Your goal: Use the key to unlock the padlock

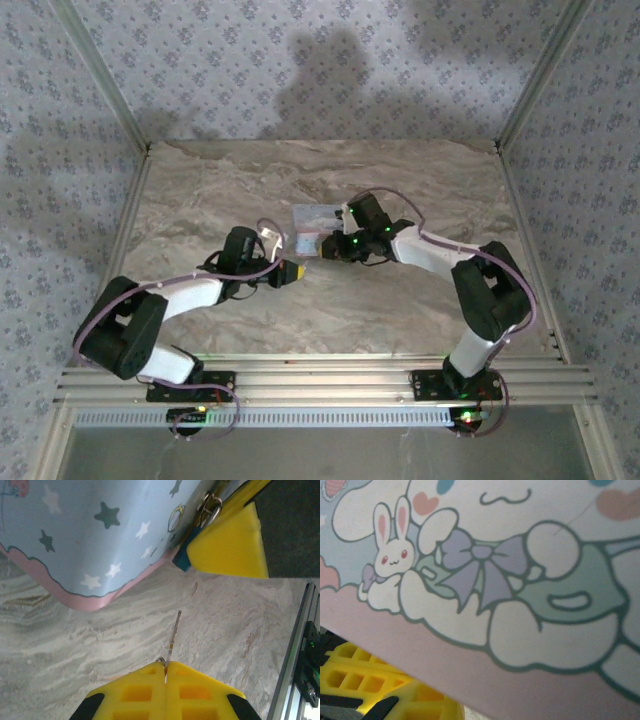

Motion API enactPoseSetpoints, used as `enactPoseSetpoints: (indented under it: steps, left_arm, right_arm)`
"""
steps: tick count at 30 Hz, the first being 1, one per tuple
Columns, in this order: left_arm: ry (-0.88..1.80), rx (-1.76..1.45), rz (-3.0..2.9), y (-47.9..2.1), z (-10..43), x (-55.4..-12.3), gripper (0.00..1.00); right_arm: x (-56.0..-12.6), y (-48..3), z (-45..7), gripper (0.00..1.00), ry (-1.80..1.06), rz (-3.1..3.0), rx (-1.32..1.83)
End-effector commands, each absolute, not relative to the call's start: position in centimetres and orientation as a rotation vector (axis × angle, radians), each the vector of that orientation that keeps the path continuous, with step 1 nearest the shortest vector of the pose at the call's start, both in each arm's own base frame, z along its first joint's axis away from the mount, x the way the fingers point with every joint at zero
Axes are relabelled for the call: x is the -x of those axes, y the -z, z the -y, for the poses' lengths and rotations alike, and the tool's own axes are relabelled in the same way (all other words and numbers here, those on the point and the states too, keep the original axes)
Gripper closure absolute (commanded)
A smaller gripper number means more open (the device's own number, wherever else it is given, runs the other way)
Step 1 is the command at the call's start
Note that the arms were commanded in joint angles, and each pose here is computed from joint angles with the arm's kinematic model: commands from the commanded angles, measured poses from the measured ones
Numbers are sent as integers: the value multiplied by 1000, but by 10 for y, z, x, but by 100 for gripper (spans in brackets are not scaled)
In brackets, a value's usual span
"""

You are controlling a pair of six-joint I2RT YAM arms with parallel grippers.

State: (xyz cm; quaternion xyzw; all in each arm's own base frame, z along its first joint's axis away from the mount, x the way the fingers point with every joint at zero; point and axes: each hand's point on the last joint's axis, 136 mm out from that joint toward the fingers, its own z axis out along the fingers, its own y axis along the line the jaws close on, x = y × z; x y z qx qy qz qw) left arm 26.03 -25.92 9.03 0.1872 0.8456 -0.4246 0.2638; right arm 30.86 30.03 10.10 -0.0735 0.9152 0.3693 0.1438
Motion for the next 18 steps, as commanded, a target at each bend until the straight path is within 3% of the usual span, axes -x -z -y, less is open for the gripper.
enactPoseSetpoints:
  steps: [1,18]
  left_arm:
    - [1145,-517,-2204,-101,264,-266,100]
    - [1086,-562,-2109,-108,282,-263,100]
  right_arm:
    - [-308,-135,-305,100,-1199,-2552,220]
    - [-305,-155,-309,100,-1231,-2595,80]
